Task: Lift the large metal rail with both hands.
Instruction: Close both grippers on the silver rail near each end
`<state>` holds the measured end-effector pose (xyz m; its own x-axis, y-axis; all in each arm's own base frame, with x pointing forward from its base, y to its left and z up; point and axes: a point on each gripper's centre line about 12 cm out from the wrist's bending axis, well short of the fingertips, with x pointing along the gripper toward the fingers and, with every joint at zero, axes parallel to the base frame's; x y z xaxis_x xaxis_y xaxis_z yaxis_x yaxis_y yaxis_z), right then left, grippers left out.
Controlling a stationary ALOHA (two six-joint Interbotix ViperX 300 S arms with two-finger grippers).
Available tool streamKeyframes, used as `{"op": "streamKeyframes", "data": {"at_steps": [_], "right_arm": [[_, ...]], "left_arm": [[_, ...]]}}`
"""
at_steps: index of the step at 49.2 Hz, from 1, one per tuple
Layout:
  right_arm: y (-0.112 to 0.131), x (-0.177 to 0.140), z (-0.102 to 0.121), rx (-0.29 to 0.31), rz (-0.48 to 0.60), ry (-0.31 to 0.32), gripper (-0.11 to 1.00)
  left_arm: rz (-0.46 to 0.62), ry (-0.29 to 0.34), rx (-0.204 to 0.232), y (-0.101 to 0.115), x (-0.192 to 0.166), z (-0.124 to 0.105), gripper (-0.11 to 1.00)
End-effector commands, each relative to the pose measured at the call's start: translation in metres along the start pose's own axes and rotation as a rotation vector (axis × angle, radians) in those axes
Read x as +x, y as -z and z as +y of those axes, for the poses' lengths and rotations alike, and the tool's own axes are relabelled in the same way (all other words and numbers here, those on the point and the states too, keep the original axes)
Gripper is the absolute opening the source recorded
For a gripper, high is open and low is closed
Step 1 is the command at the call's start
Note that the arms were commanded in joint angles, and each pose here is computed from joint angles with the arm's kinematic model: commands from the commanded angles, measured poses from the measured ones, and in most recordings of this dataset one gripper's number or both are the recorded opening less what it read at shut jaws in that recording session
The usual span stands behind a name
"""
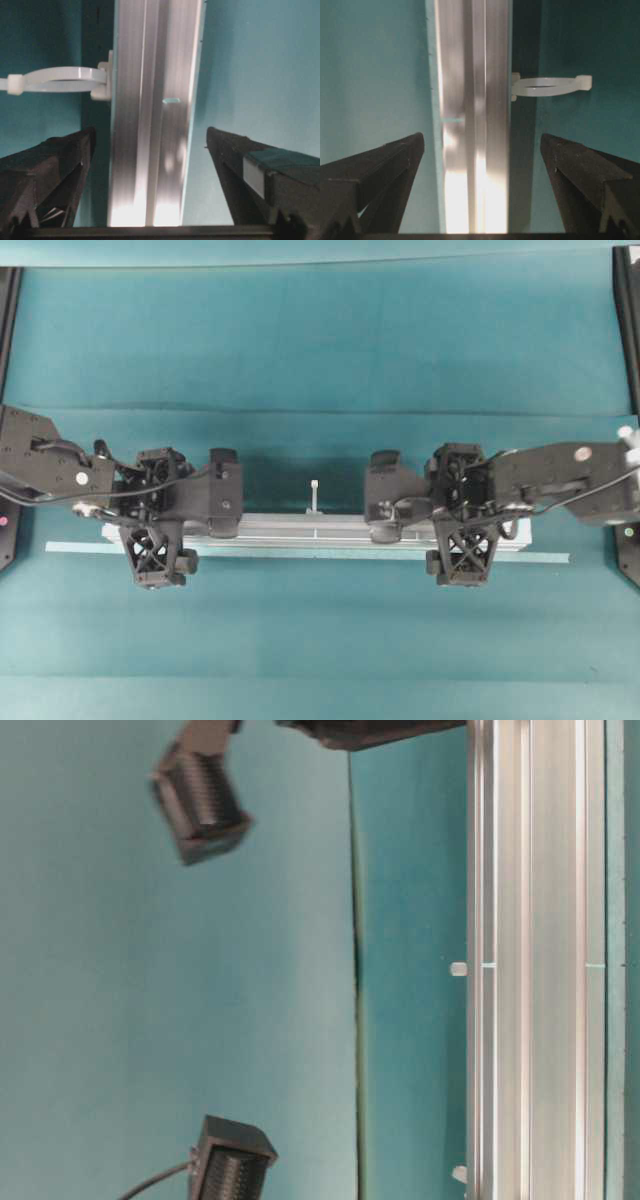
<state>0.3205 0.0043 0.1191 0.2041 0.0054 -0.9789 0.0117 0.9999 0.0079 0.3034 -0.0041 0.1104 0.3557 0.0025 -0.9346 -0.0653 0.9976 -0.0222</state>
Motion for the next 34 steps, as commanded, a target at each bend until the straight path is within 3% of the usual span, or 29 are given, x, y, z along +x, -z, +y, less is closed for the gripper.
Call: {"op": "streamKeyframes", "data": {"at_steps": [1,18,24,27,34], "right_arm": [[-0.001,0.008,0.0,-0.018,0.005,0.005,0.96],[0.0,0.02,0.0,-0.013,-0.003,0.005,0.95],[0.001,0.02,0.0,-0.003,0.001,0.005,0.91],[0.0,0.019,0.0,-0.001,-0.002,0.005,0.81],[0.0,0.02,0.0,-0.003,-0.005,0.005,0.43]], "left_arm": [[-0.022,0.001,0.0,-0.002,0.001,0.0,0.96],[-0.032,-0.001,-0.01,-0.005,0.002,0.003,0.96],[-0.04,0.0,0.005,-0.009,0.001,0.001,0.92],[-0.038,0.002,0.001,-0.009,0.0,0.0,0.83],[-0.043,0.003,0.01,-0.011,-0.001,-0.001,0.42]]}}
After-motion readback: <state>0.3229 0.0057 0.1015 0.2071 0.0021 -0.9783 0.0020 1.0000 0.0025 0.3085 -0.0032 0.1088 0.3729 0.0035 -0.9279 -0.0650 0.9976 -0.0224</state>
